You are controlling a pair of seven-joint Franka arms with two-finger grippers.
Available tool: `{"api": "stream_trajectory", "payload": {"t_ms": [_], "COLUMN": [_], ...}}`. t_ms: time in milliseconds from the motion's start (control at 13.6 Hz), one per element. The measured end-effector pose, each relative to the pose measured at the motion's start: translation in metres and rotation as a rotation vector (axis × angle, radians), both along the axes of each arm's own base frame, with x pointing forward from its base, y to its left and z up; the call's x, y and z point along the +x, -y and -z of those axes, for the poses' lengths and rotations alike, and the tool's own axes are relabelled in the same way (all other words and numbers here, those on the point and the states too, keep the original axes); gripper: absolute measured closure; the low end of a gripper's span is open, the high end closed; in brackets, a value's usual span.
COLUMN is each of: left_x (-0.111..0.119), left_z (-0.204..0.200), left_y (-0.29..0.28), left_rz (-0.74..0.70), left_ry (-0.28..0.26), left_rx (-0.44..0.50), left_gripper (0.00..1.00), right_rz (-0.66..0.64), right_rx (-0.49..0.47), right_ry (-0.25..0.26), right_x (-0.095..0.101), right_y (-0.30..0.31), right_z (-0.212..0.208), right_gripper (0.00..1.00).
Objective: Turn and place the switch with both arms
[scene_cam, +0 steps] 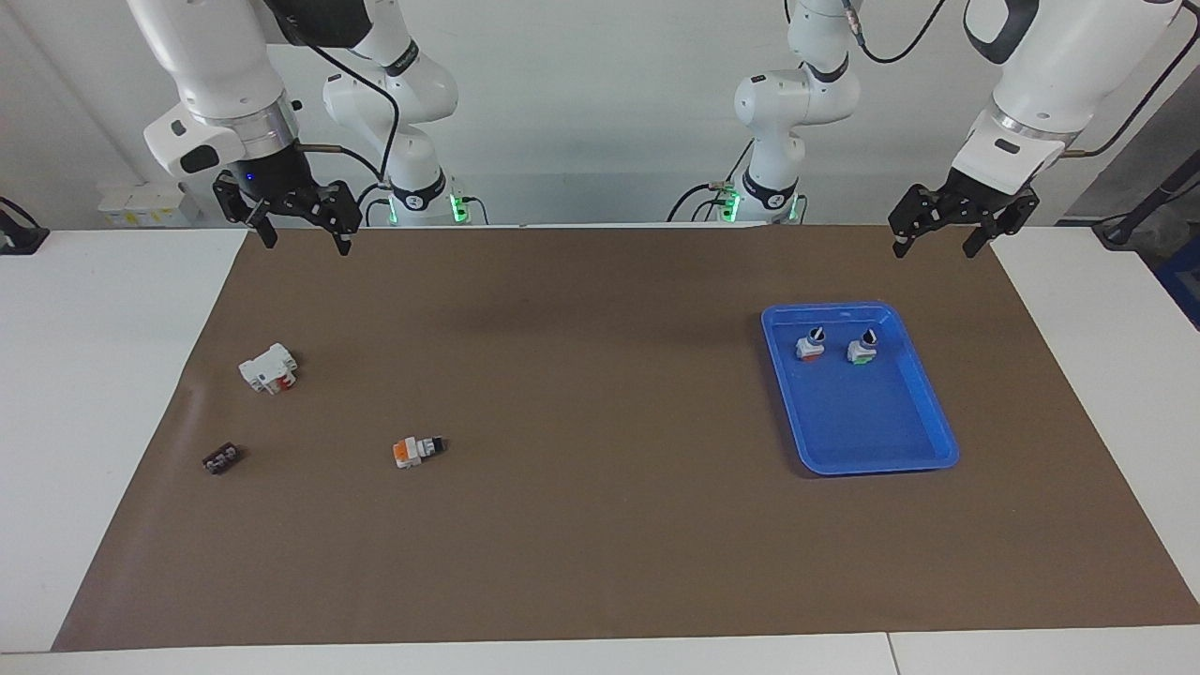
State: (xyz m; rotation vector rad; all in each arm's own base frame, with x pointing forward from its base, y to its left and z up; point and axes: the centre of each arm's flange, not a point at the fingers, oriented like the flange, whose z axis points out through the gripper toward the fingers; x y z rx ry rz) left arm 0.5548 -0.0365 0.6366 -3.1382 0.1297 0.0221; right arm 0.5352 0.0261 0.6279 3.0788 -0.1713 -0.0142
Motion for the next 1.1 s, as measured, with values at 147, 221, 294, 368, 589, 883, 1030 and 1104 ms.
{"api": "stream_trajectory", "payload": {"t_ms": [147,221,294,368,589,883,1030,1104], "left_x": [0.0000,0.0000,0.0000,0.0000,0.0000,-0.0001,-0.0004,-0.0010], "left_z": [0.0000,0.0000,0.0000,0.0000,0.0000,0.0000,0.0000,-0.0003], "left_y": [0.0000,0.0000,0.0000,0.0000,0.0000,0.0001,0.0020,0.0029], "left_rz": [0.000,0.000,0.000,0.000,0.000,0.000,0.004,0.005], "left_ry": [0.000,0.000,0.000,0.000,0.000,0.000,-0.001,-0.002], "left_rx": [0.000,0.000,0.000,0.000,0.000,0.000,0.000,0.000], "left_gripper": [0.00,0.00,0.00,0.00,0.00,0.00,0.00,0.00], "right_rz": [0.000,0.000,0.001,0.003,0.004,0.003,0.005,0.006], "right_rx": [0.000,0.000,0.000,0.000,0.000,0.000,0.000,-0.001], "right_ry": [0.000,0.000,0.000,0.000,-0.003,-0.004,-0.007,-0.014], "right_x": [0.0000,0.0000,0.0000,0.0000,-0.0003,-0.0004,-0.0008,-0.0017], "right_y": [0.0000,0.0002,0.0008,0.0015,0.0020,0.0014,0.0025,0.0028], "right_z": [-0.0001,-0.0001,-0.0001,-0.0001,0.0001,0.0004,0.0006,0.0010], "right_gripper": [0.00,0.00,0.00,0.00,0.00,0.00,0.00,0.00]}}
